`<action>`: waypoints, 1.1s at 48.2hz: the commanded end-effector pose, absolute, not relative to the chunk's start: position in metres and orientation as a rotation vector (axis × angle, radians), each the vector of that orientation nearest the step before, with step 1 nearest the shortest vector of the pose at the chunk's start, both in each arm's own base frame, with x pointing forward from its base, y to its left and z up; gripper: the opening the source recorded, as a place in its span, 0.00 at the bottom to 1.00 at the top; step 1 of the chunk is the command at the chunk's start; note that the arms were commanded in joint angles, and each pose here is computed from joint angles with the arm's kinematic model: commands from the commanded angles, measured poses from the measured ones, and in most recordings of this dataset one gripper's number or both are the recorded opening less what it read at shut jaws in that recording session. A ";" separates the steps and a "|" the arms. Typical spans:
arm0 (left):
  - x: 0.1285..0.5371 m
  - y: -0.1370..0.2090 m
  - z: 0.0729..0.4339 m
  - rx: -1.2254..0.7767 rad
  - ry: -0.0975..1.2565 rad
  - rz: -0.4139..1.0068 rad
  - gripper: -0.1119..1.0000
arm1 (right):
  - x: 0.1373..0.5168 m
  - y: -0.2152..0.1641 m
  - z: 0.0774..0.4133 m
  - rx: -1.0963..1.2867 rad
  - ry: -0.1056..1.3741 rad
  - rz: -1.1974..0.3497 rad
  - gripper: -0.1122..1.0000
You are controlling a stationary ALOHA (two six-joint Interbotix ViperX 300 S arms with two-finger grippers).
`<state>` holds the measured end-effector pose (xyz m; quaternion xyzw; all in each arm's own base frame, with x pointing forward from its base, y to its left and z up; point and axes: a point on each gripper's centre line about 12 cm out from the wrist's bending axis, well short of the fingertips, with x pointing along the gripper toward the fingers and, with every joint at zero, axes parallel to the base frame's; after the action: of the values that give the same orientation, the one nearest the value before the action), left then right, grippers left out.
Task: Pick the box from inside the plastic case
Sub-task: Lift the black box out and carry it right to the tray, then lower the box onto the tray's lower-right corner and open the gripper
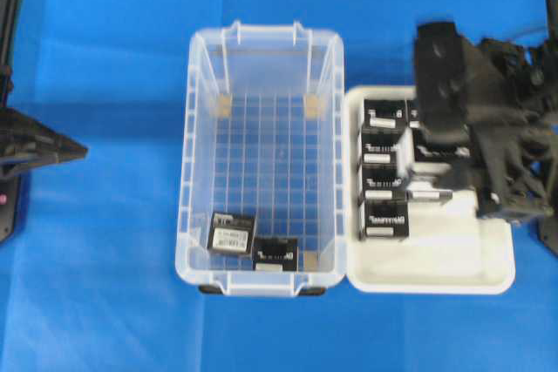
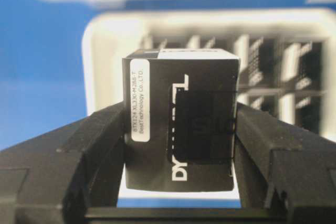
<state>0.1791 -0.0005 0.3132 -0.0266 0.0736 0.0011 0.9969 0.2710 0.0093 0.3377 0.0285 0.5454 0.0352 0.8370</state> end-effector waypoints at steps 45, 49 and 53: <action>0.182 0.004 0.329 -0.070 0.090 0.029 0.04 | 0.234 0.030 0.149 0.089 1.188 0.062 0.64; 0.182 0.004 0.329 -0.070 0.091 0.029 0.04 | 0.235 0.029 0.146 0.088 1.195 0.058 0.64; 0.182 0.004 0.329 -0.070 0.091 0.029 0.04 | 0.234 0.029 0.143 0.095 1.209 0.051 0.64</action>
<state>0.1797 0.0038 0.3166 -0.0374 0.0601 0.0133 0.9974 0.2331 0.0292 0.1452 0.0437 0.5662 0.0262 0.8227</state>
